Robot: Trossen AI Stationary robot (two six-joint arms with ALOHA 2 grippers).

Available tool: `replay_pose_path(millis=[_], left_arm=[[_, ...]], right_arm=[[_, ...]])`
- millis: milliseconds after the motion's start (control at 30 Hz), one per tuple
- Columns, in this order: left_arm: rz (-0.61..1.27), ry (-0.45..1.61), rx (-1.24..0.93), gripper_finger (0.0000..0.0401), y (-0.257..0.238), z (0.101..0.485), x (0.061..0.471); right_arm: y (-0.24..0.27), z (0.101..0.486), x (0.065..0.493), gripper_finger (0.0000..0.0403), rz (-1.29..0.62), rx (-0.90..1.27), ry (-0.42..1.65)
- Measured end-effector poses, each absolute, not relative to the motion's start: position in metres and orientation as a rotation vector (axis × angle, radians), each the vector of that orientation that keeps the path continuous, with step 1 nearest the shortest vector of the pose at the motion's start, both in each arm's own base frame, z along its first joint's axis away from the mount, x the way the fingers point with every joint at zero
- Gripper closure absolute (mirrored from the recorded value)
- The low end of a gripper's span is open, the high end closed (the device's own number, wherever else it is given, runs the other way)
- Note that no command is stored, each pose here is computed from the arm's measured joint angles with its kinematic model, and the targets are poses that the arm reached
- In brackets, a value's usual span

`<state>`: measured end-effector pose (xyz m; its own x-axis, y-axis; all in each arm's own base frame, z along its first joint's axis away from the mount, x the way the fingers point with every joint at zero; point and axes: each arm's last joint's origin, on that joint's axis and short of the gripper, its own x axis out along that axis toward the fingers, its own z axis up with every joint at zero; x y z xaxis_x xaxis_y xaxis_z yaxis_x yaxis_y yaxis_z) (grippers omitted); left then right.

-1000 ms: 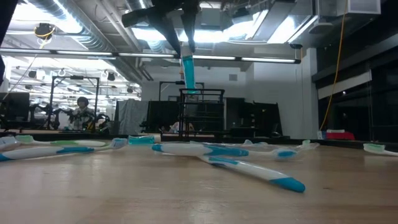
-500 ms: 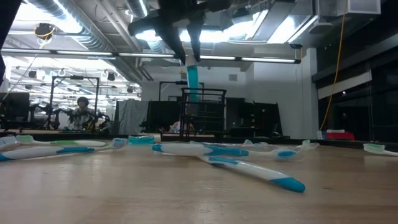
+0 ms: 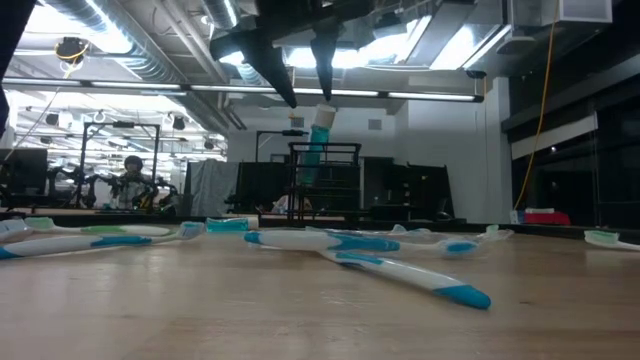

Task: Pick & Place toothbrushing station
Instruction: Put the blue mouthwash bottle into the black organizer

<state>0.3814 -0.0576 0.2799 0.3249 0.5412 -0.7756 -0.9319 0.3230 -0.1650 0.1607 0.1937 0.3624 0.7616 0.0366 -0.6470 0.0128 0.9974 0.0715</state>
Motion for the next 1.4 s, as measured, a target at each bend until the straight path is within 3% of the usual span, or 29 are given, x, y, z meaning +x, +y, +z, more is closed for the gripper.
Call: replay_pose_path(millis=[200,433,567,700,833,1100,1400], left_arm=[[1.168,0.611,-0.624,0.0201,-0.046,0.295,0.366],[1.377,0.715,-0.459,0.0211,-0.013,0.322,0.319],[1.28,0.849,-0.409,0.0217,0.016,0.33,0.3],[1.177,1.073,-0.474,0.0219,0.049,0.306,0.281],[0.909,1.145,-0.484,0.0219,0.081,0.284,0.269],[0.648,1.278,-0.118,0.0219,0.123,0.264,0.268],[0.437,1.415,-0.245,0.0219,0.172,0.228,0.263]], right_arm=[[0.194,0.362,0.161,0.0307,0.006,0.085,0.702],[0.194,0.363,0.159,0.0307,-0.005,0.09,0.694],[0.195,0.363,0.158,0.0307,-0.031,0.088,0.664],[0.193,0.365,0.157,0.0307,-0.05,0.101,0.645],[0.189,0.368,0.157,0.0307,-0.07,0.133,0.628],[0.178,0.378,0.153,0.0307,-0.151,0.278,0.543],[0.166,0.384,0.157,0.0307,-0.288,0.387,0.419]])
